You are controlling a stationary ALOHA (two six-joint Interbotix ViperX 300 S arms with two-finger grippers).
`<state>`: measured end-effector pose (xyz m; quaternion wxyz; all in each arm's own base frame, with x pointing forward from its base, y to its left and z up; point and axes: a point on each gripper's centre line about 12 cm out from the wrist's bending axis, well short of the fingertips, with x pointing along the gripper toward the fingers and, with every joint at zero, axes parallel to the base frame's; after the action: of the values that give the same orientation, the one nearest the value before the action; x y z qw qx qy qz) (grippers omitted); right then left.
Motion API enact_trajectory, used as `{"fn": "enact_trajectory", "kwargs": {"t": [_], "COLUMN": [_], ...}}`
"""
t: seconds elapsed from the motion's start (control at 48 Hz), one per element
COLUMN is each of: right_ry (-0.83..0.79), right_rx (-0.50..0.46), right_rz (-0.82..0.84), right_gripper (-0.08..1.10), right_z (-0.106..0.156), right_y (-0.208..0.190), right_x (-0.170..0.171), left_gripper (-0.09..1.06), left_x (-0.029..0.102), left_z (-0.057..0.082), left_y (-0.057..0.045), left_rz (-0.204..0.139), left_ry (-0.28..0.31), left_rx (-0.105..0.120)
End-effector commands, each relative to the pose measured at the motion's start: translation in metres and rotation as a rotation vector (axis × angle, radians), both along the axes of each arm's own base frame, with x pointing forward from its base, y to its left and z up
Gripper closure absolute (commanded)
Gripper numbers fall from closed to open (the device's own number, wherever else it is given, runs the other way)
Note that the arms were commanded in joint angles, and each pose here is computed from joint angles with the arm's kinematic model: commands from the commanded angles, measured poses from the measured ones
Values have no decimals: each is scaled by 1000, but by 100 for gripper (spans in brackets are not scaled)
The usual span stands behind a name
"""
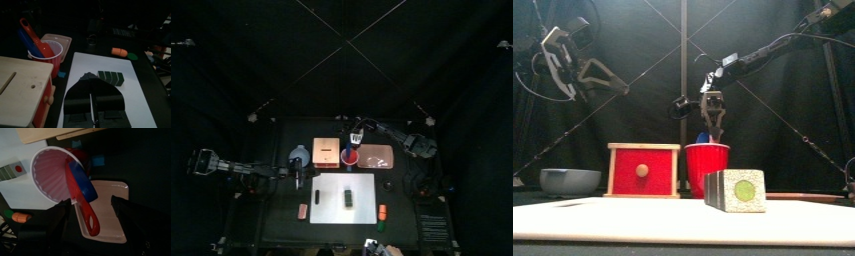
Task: Place sushi on board then cut the sushi with the knife then place the pieces on the plate
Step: Pick knife at handle with right hand
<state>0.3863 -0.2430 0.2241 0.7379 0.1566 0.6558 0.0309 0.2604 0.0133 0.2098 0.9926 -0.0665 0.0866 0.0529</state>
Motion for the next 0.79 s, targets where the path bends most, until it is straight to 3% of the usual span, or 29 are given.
{"fn": "enact_trajectory", "kwargs": {"t": [0.021,0.792], "right_ry": [-37,-44], "right_rx": [-26,-30], "right_rz": [4,19], "right_gripper": [8,11], "right_z": [17,16], "right_y": [1,3], "right_x": [0,5], "left_gripper": [100,100], "left_x": [3,2], "left_z": [6,4], "left_y": [1,1], "left_rz": [3,6], "left_ry": [-21,-17], "left_rx": [1,-1]}}
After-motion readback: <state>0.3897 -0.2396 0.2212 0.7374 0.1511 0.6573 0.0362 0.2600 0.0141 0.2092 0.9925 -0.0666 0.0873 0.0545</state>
